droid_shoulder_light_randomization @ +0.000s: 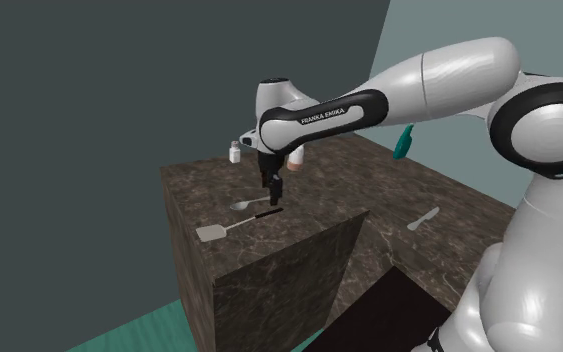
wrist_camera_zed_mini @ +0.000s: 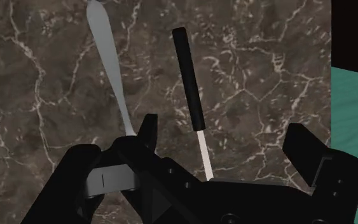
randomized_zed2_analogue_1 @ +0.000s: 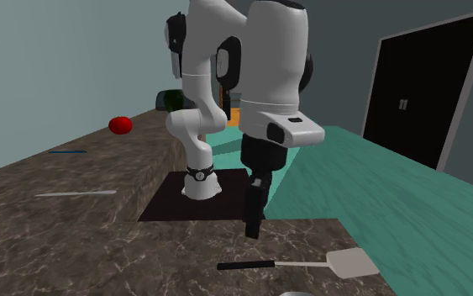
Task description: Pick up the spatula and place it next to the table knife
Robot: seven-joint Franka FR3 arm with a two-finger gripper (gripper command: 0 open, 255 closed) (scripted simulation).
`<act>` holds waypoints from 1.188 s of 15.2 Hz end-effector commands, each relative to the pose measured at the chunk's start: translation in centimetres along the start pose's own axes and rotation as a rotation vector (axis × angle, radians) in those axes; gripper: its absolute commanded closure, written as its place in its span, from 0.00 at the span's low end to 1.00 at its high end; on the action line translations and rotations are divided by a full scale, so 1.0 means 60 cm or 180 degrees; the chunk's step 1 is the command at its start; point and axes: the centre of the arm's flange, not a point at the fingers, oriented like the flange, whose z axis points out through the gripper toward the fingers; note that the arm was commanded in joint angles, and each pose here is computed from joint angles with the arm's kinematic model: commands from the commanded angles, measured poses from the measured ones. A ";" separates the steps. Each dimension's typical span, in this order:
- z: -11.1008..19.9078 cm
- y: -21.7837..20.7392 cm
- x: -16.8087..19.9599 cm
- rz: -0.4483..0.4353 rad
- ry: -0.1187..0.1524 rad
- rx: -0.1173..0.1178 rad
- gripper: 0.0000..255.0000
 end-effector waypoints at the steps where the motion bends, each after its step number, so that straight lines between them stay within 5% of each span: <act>1: 0.017 0.003 0.040 -0.0273 -0.0004 -0.0005 0.00; 6: 0.057 -0.010 0.130 -0.0865 -0.0017 -0.0017 0.00; 18: 0.124 -0.009 0.129 -0.0865 -0.0017 -0.0017 0.00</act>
